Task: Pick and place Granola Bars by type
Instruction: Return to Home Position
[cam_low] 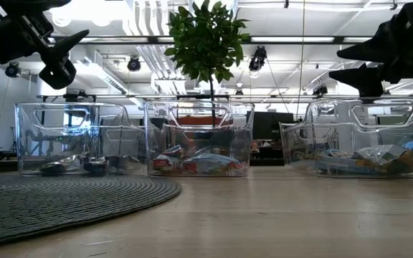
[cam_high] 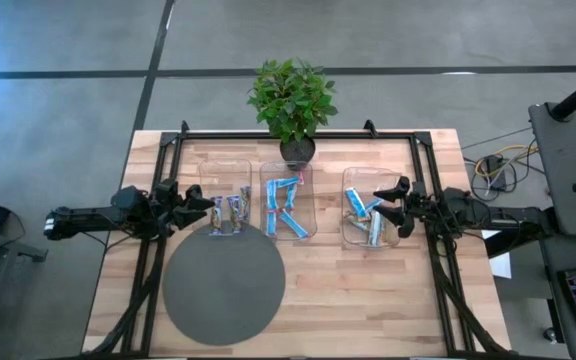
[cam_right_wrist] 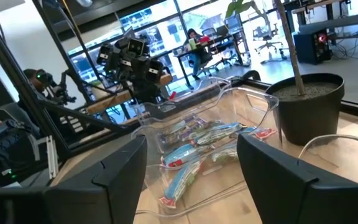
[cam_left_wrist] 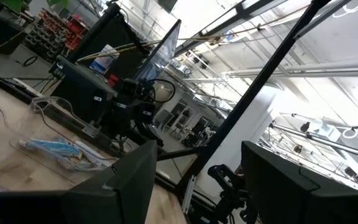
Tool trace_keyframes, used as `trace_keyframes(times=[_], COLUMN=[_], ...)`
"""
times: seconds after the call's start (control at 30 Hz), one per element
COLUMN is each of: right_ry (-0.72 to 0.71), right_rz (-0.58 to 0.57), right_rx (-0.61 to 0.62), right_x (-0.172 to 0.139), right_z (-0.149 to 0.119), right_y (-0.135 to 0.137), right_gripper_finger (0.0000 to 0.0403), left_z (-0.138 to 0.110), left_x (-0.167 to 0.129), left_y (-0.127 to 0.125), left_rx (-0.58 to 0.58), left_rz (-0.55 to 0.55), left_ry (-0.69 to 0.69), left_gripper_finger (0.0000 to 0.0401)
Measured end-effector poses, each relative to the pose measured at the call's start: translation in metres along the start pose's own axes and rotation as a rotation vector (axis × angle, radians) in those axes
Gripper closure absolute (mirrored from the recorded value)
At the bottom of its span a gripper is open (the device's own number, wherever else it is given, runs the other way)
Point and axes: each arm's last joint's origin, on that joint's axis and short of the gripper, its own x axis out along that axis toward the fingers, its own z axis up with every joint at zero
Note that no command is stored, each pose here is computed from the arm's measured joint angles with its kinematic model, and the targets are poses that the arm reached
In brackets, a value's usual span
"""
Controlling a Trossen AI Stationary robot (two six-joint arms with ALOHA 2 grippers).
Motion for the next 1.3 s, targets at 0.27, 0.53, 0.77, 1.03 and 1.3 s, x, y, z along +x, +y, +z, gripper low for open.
trace_keyframes(times=[0.27,0.53,0.77,1.03,1.3], right_ry=[0.0,0.015,0.015,0.015,0.015], right_rz=[0.0,-0.007,-0.006,-0.006,-0.006], right_rx=[0.0,-0.002,-0.002,-0.002,-0.002], right_x=[0.0,0.001,0.001,0.001,0.001], right_z=[0.0,-0.0013,-0.0012,-0.0012,-0.0012], right_y=[0.0,-0.0004,-0.0004,-0.0004,-0.0004], right_gripper_finger=[0.0165,0.0165,0.0165,0.0165,0.0165], left_z=[0.0,0.0,0.0,-0.0001,-0.0002], left_x=[0.0,0.0,0.0,0.0,0.0001], left_y=[0.0,0.0,0.0,0.0001,0.0003], left_rx=[0.0,0.0,0.0,0.0,0.0], left_rz=[0.0,0.0,0.0,0.001,0.003], left_ry=[0.0,0.0,0.0,0.001,0.003], left_gripper_finger=[0.0185,0.0185,0.0185,0.0185,0.0185])
